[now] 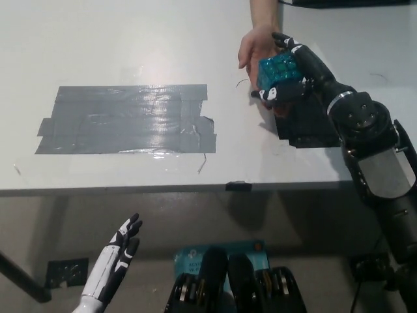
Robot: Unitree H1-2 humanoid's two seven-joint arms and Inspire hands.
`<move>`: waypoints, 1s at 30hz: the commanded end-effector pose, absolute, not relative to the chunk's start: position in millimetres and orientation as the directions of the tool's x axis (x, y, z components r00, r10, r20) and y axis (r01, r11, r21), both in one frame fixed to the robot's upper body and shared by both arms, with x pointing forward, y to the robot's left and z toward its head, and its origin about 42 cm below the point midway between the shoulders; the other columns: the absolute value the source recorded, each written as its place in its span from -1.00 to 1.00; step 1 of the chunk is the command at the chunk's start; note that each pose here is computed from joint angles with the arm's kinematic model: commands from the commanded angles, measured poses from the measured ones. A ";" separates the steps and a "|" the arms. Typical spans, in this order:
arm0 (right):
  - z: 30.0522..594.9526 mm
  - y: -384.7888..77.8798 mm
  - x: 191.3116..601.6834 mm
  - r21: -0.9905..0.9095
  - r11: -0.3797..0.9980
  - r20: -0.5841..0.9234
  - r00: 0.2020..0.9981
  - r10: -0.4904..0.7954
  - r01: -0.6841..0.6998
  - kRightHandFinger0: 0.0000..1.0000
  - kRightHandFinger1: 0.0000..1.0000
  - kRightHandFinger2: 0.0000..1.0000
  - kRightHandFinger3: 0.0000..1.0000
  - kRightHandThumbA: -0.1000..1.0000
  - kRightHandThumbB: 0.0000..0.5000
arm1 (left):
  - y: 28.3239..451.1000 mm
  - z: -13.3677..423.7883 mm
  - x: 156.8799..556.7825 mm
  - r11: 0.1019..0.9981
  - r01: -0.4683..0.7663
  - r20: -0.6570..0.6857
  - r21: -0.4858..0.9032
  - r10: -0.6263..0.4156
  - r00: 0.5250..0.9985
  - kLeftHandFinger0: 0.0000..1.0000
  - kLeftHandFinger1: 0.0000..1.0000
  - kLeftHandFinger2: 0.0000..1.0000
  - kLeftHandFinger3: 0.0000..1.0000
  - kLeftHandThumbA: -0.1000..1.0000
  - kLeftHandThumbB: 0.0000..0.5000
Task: A person hands a rubik's cube to the robot and rhe robot picks it up with its right hand and places it on the black spot on the desk infron tof it
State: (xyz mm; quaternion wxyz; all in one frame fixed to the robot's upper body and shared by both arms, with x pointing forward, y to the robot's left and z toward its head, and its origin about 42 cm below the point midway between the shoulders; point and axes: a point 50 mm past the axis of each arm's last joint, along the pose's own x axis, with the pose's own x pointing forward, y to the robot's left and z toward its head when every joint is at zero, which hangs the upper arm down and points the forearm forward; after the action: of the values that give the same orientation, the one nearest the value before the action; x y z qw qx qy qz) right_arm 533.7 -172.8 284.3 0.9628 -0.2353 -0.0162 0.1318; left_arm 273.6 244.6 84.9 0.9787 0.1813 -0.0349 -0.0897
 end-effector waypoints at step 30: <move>369.7 -214.9 527.5 -0.414 0.884 0.424 0.906 -0.022 0.215 -0.81 0.12 0.90 0.81 -1.00 -0.37 | 247.7 104.2 292.0 0.917 0.151 0.087 0.369 -0.196 0.977 1.00 1.00 1.00 1.00 1.00 -0.27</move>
State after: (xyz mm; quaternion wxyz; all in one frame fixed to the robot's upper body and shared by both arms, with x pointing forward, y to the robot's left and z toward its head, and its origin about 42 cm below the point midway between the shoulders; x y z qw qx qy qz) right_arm 529.2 -197.9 319.6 0.9623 -0.2513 -0.1038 -0.0018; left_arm 287.2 243.1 94.2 0.9779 0.1820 -0.0448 -0.0928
